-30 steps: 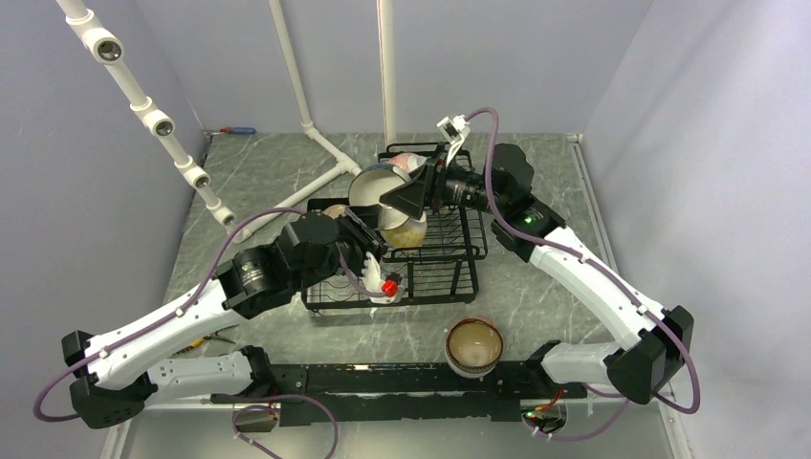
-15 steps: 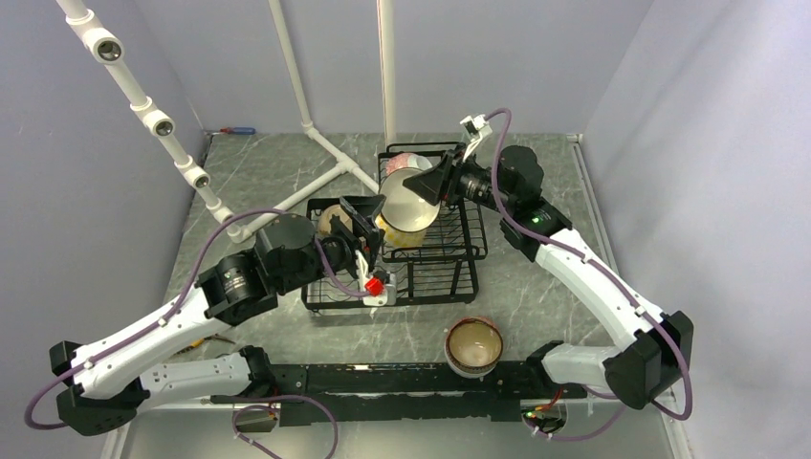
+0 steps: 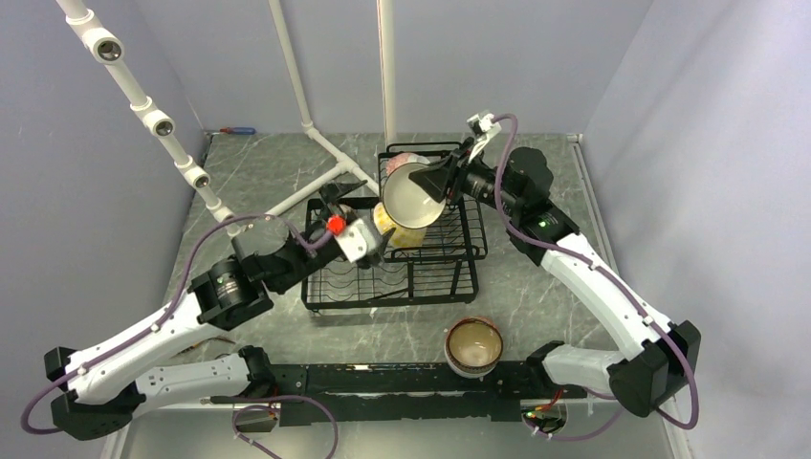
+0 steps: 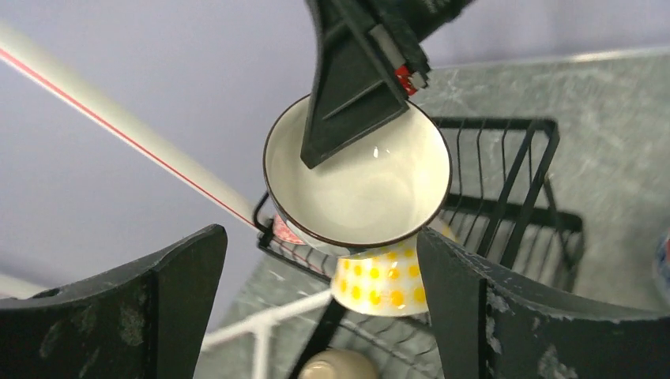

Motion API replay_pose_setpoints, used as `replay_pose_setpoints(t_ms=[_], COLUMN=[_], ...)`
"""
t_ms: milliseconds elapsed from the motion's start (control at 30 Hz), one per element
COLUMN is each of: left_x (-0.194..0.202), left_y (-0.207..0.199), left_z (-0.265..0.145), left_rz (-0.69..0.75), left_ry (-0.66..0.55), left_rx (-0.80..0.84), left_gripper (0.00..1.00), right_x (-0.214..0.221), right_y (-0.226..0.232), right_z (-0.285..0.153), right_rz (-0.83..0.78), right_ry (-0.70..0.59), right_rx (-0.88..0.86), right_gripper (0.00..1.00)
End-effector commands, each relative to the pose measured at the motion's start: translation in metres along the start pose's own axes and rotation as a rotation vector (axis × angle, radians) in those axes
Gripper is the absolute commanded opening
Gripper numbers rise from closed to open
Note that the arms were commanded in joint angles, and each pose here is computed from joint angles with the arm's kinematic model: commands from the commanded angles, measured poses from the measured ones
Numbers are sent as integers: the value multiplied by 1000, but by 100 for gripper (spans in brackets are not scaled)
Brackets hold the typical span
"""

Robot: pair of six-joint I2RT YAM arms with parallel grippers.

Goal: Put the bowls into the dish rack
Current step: Place the bowl in the dish rack.

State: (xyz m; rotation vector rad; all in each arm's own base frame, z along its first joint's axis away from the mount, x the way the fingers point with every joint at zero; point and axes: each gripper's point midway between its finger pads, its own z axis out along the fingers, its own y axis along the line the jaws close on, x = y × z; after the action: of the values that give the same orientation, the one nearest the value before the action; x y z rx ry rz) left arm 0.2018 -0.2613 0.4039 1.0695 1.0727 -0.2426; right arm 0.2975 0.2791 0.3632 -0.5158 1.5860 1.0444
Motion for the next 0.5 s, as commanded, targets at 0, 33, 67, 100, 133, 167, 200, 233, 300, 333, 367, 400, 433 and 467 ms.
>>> replay_pose_setpoints(t_ms=[0, 33, 67, 100, 133, 167, 200, 233, 300, 333, 367, 400, 433, 467], left_x=[-9, -10, -11, -13, -16, -19, -23, -25, -23, -25, -25, -27, -33, -35], left_y=[15, 12, 9, 6, 2, 0, 0, -3, -2, -4, -3, -4, -8, -8], left_z=[8, 11, 14, 17, 19, 21, 22, 24, 27, 28, 28, 29, 28, 28], left_rz=[-459, -511, -550, -588, -648, -687, -730, -773, -856, -909, -947, -985, -1017, -1046], left_ry=[60, 83, 99, 108, 113, 114, 115, 118, 127, 125, 119, 110, 87, 72], left_rx=[-131, -124, -109, -92, -75, -56, -42, -19, 11, 38, 61, 94, 156, 190], left_gripper=[95, 95, 95, 95, 95, 95, 95, 95, 95, 95, 95, 95, 95, 95], right_x=[-65, -67, -69, -72, -75, -78, -81, -84, -90, -92, -94, -96, -97, -99], right_y=[27, 30, 34, 38, 42, 46, 51, 55, 63, 66, 69, 72, 74, 77], right_z=[-18, -20, -22, -24, -26, -28, -31, -34, -39, -42, -44, -46, -48, -50], right_rz=[-170, -176, -183, -190, -199, -208, -218, -226, -245, -252, -261, -267, -271, -277], right_ry=[-221, -231, -240, -250, -258, -267, -277, -286, -308, -318, -325, -331, -336, -338], right_rx=[-55, -67, -80, -93, -108, -124, -136, -148, -173, -180, -191, -198, -205, -218], right_gripper=[0, 0, 0, 0, 0, 0, 0, 0, 0, 0, 0, 0, 0, 0])
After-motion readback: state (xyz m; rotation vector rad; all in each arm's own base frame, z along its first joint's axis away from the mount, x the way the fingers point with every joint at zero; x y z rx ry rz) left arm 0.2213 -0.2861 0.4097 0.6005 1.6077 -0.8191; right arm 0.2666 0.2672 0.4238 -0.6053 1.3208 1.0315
